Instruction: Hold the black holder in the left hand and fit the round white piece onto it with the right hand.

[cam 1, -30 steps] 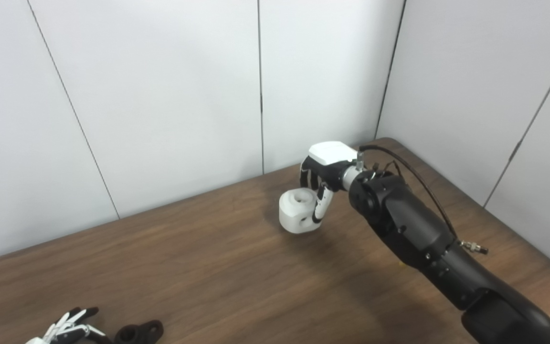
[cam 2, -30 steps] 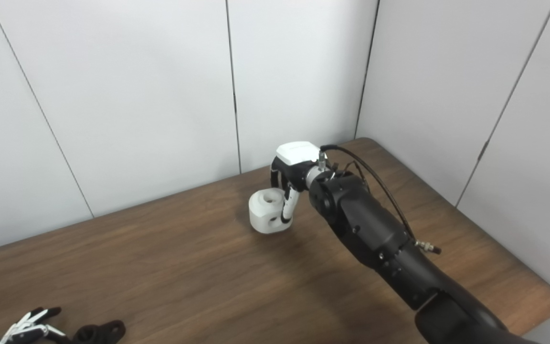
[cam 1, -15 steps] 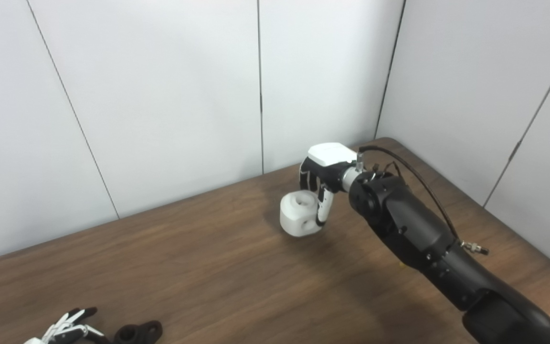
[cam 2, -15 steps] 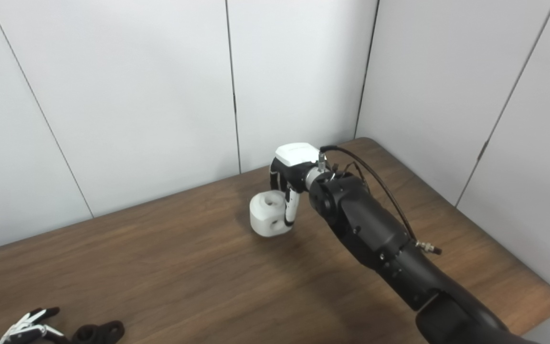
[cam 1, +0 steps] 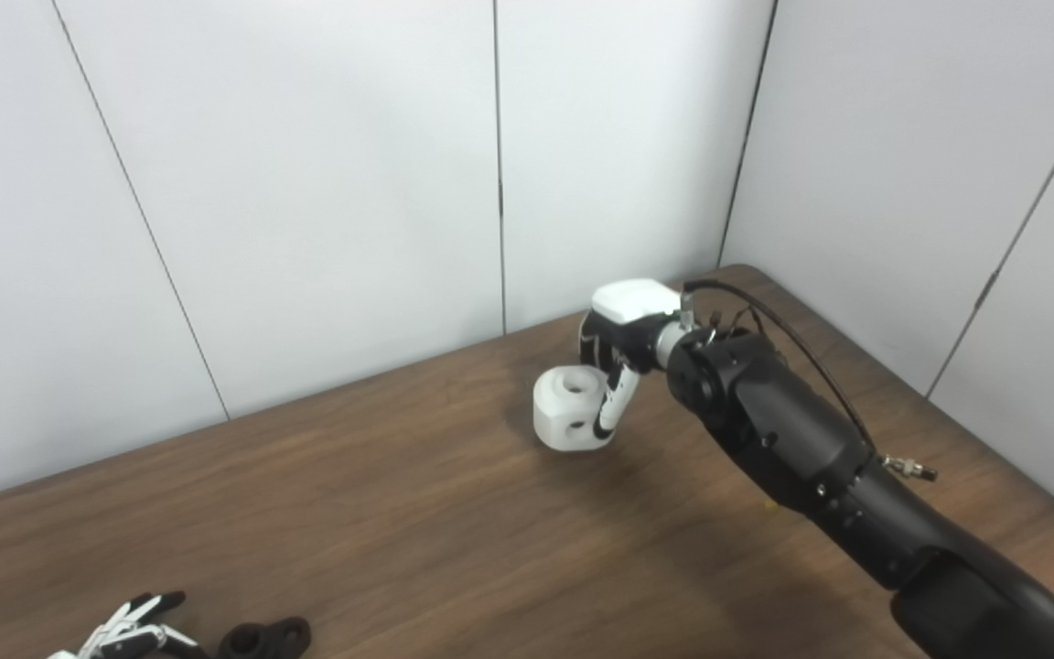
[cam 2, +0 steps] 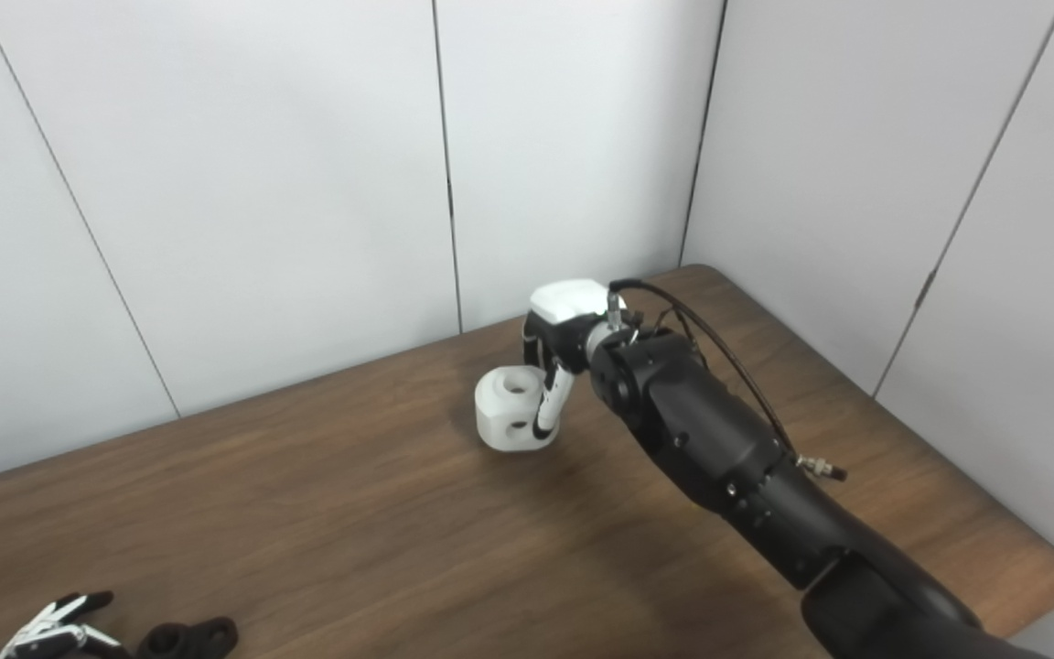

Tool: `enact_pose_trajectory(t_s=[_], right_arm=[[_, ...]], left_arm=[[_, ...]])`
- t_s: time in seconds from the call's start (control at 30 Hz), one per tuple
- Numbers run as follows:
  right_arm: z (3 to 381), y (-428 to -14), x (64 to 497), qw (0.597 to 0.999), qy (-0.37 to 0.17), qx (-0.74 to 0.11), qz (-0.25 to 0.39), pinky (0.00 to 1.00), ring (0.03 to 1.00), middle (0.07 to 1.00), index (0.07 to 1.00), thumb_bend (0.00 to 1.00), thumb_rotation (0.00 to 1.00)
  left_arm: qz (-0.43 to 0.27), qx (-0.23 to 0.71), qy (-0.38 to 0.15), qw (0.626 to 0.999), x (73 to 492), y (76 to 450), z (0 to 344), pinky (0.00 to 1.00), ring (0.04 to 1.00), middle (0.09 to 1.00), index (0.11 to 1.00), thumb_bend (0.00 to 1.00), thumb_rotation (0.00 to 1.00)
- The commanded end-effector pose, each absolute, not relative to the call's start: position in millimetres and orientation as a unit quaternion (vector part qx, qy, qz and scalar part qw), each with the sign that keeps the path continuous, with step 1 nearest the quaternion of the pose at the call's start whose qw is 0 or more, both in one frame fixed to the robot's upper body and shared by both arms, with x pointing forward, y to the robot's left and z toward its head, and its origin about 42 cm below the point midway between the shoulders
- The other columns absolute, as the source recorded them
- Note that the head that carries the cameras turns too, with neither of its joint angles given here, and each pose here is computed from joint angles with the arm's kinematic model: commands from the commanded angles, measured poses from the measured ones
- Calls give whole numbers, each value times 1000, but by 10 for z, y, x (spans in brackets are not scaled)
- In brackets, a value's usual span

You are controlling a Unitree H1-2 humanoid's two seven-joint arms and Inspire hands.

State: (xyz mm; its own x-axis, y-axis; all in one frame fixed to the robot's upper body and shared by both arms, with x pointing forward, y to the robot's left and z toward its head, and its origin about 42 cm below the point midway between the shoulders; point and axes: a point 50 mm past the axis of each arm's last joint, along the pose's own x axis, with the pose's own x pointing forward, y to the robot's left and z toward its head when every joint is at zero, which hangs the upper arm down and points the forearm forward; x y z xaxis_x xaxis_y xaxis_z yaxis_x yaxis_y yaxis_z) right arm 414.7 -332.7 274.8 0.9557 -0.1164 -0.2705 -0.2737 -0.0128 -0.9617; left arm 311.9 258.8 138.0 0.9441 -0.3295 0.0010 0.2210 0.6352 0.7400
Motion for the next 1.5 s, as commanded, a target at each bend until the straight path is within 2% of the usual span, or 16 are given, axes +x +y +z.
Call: enact_pose_trajectory(t_s=[0.0, 0.37, 0.43, 0.53, 0.77, 0.97, 1.03, 1.23, 1.3, 1.37, 1.47], right_arm=[[3018, -3354, 4187, 687, 116, -717, 26, 484, 568, 630, 700, 984, 325], [2995, -3346, 4191, 684, 122, -718, 39, 531, 622, 675, 754, 1000, 337], [2993, -3342, 4192, 684, 124, -718, 41, 504, 596, 656, 756, 1000, 342], [2982, -3342, 4201, 682, 127, -719, 42, 515, 606, 664, 763, 1000, 349], [2967, -3316, 4235, 685, 141, -713, 45, 587, 680, 721, 767, 1000, 393], [2987, -3281, 4266, 687, 150, -709, 49, 546, 642, 709, 780, 1000, 438], [3000, -3269, 4274, 687, 152, -709, 50, 564, 666, 723, 786, 1000, 448], [3063, -3240, 4295, 689, 148, -708, 52, 540, 644, 710, 797, 1000, 442], [3086, -3227, 4300, 686, 144, -711, 53, 559, 660, 724, 807, 1000, 448], [3113, -3212, 4298, 684, 139, -714, 53, 618, 715, 771, 836, 1000, 453], [3123, -3201, 4308, 686, 138, -712, 51, 614, 712, 768, 822, 1000, 443]], left_arm=[[-162, 408, -50, 897, 3073, 2650, 1338, 939, 953, 876, 483, 513, 33], [-162, 409, -46, 897, 3065, 2644, 1341, 940, 954, 878, 483, 513, 33], [-162, 408, -45, 897, 3064, 2642, 1342, 939, 954, 878, 483, 513, 33], [-163, 408, -47, 897, 3062, 2640, 1343, 937, 953, 878, 483, 513, 33], [-163, 412, -48, 895, 3056, 2626, 1354, 929, 949, 875, 483, 514, 33], [-163, 412, -46, 895, 3059, 2622, 1346, 929, 948, 873, 483, 514, 33], [-163, 412, -46, 895, 3058, 2619, 1345, 928, 949, 873, 483, 514, 33], [-163, 409, -44, 897, 3050, 2609, 1343, 933, 950, 874, 483, 513, 33], [-163, 409, -45, 897, 3051, 2605, 1339, 934, 950, 874, 483, 513, 33], [-163, 409, -46, 896, 3051, 2599, 1336, 931, 948, 873, 483, 513, 33], [-163, 410, -48, 896, 3048, 2595, 1333, 927, 947, 872, 483, 513, 33]])
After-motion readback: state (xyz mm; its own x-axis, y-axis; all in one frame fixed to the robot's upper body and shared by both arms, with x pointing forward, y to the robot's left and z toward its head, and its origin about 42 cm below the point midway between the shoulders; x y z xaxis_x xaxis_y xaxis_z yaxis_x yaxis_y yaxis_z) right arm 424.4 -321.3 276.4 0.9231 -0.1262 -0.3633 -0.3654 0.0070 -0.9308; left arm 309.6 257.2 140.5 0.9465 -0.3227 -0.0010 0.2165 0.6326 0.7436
